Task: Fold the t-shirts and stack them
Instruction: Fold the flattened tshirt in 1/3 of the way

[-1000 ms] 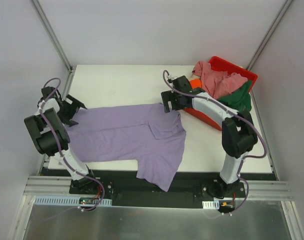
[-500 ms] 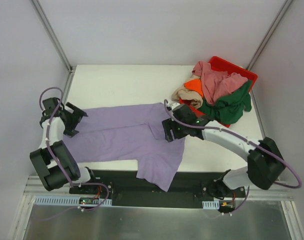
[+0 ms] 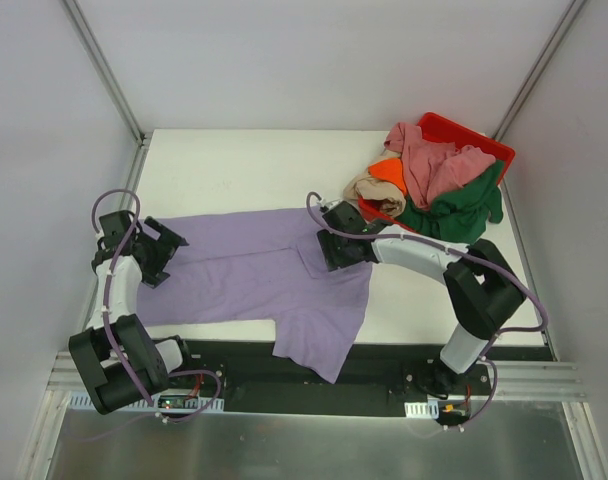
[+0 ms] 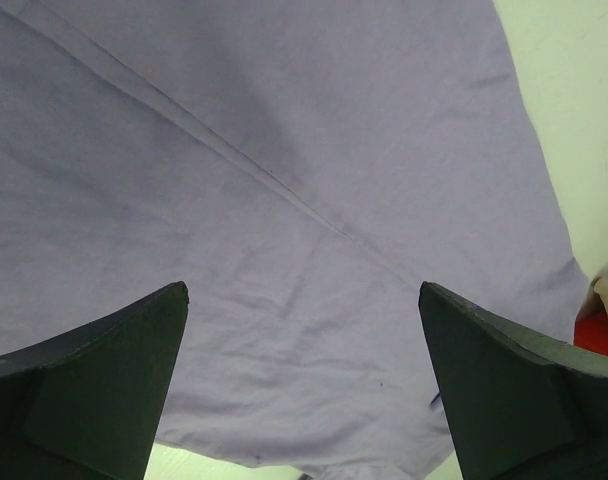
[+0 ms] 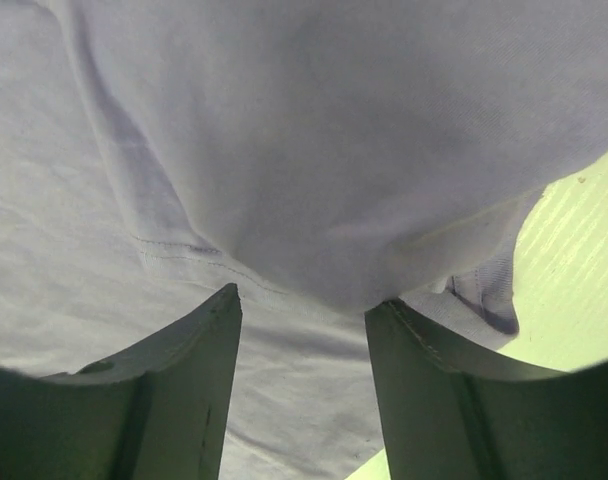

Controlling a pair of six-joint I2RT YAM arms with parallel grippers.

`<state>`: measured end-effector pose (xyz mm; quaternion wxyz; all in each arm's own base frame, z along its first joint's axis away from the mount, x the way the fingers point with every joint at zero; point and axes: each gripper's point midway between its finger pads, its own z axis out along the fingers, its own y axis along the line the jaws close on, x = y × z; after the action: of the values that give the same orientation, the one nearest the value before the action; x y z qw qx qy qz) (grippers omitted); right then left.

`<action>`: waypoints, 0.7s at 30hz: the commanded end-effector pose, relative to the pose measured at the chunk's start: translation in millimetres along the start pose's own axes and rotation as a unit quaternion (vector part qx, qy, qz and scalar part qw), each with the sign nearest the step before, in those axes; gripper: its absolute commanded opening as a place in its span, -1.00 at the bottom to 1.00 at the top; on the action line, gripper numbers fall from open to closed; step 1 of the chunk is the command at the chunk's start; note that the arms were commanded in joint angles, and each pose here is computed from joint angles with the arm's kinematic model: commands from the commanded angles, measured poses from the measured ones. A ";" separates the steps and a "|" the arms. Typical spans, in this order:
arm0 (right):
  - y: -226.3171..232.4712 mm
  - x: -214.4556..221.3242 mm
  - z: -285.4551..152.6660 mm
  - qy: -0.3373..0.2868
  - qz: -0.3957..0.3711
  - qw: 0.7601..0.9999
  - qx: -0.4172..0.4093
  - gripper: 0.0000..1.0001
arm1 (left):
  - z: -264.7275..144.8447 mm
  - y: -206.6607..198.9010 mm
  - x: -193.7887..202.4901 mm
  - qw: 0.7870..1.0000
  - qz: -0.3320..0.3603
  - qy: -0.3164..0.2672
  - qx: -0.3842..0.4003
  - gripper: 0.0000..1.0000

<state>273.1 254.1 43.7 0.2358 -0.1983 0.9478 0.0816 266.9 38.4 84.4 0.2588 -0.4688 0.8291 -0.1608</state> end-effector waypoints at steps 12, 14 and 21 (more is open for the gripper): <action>2.6 7.4 -2.0 0.010 0.017 0.999 0.027 -0.13 | -6.3 -12.2 -6.9 1.000 0.002 -0.012 0.020 0.98; 4.2 5.5 -1.4 0.008 0.015 1.000 0.026 -0.15 | -6.3 -12.1 -7.1 1.000 0.001 -0.013 0.019 0.98; 2.2 1.3 0.9 0.007 0.015 0.999 0.039 -0.52 | -7.6 -14.0 -9.0 1.000 0.004 -0.016 0.021 0.98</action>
<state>264.1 252.3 33.8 0.2246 -0.1846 0.9553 0.0538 267.3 37.8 84.7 0.2582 -0.4706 0.8278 -0.1632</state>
